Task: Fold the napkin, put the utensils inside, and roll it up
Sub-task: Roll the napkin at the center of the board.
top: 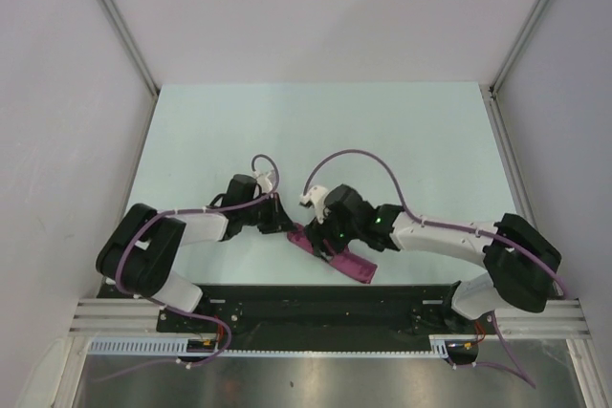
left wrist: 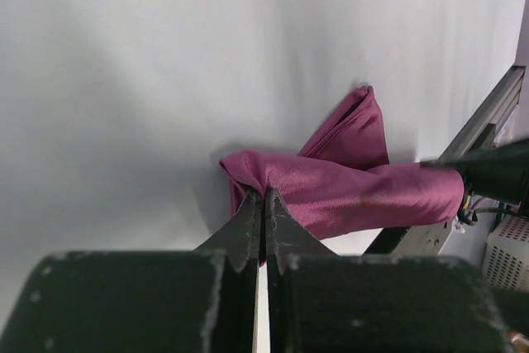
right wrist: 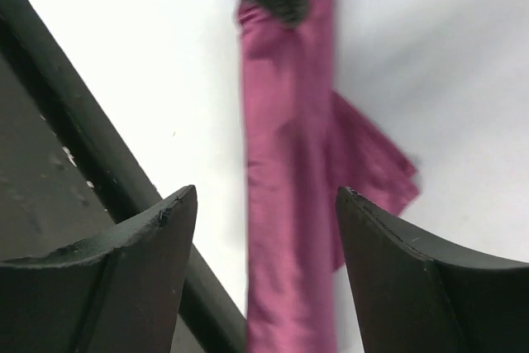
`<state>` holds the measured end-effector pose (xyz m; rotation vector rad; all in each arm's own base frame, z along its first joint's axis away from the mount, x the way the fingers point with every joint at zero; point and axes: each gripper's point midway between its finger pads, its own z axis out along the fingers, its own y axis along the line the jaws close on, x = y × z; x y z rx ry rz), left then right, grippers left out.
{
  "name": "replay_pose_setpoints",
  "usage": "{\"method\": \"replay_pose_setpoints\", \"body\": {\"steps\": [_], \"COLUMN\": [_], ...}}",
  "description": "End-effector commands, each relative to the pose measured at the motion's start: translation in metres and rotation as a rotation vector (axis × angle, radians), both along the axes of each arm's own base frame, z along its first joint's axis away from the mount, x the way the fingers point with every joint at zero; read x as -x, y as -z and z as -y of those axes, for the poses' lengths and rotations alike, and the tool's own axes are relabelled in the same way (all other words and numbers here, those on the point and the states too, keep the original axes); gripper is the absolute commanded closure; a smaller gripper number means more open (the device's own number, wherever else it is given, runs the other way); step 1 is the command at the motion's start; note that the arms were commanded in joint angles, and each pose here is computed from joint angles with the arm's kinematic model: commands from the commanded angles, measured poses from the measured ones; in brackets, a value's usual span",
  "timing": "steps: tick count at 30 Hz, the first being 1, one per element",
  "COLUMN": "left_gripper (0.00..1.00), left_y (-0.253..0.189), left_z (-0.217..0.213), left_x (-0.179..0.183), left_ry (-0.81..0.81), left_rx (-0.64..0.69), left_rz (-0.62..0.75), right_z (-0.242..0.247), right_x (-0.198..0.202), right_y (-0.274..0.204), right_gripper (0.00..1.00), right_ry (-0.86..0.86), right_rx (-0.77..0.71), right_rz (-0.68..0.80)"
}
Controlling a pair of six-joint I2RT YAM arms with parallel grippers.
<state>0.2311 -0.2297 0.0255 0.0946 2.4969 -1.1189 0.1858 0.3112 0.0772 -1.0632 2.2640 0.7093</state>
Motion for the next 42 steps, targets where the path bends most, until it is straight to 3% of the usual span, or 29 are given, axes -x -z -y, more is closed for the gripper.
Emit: {"method": "replay_pose_setpoints", "body": {"steps": [1, 5, 14, 16, 18, 21, 22, 24, 27, 29, 33, 42], "left_gripper": [1.00, 1.00, 1.00, 1.00, 1.00, 0.90, 0.78, 0.72, 0.50, 0.42, 0.38, 0.37], "left_y": [0.002, 0.007, 0.001, -0.002, -0.006, -0.015, -0.020, -0.027, -0.040, -0.051, -0.062, -0.055], "left_z": [0.002, 0.002, 0.005, 0.006, 0.007, 0.008, 0.009, 0.008, -0.001, -0.009, -0.031, -0.037], "left_x": [-0.003, -0.003, -0.006, -0.009, -0.011, -0.018, -0.024, -0.030, -0.044, -0.051, -0.057, -0.020], "left_ry": [0.029, 0.032, 0.039, 0.040, 0.038, 0.025, 0.017, 0.002, -0.042, -0.074, -0.139, -0.100], "left_rx": [-0.034, -0.040, -0.028, -0.020, -0.014, -0.002, 0.004, 0.007, -0.002, -0.009, -0.035, 0.008], "left_rz": [-0.013, -0.040, -0.026, -0.016, -0.007, 0.017, 0.032, 0.053, 0.099, 0.141, 0.202, 0.238], "right_z": [0.004, -0.006, 0.000, 0.003, 0.009, 0.012, 0.010, 0.010, 0.004, -0.001, -0.014, -0.024], "right_x": [-0.012, -0.004, 0.002, 0.005, 0.010, 0.022, 0.030, 0.039, 0.051, 0.054, 0.053, 0.042], "right_y": [0.006, 0.022, 0.064, 0.072, 0.077, 0.084, 0.087, 0.089, 0.088, 0.082, 0.062, 0.032], "right_gripper": [0.27, 0.28, 0.31, 0.35, 0.46, 0.58, 0.60, 0.67, 0.72, 0.74, 0.76, 0.78], "right_ry": [0.071, 0.034, 0.006, 0.007, 0.007, -0.013, -0.041, -0.070, -0.111, -0.132, -0.171, -0.241], "right_rx": [0.183, 0.264, 0.378, 0.379, 0.392, 0.384, 0.364, 0.335, 0.245, 0.164, 0.019, -0.219], "right_rz": [0.247, 0.317, 0.266, 0.211, 0.170, 0.082, 0.029, -0.040, -0.168, -0.242, -0.342, -0.530]}}
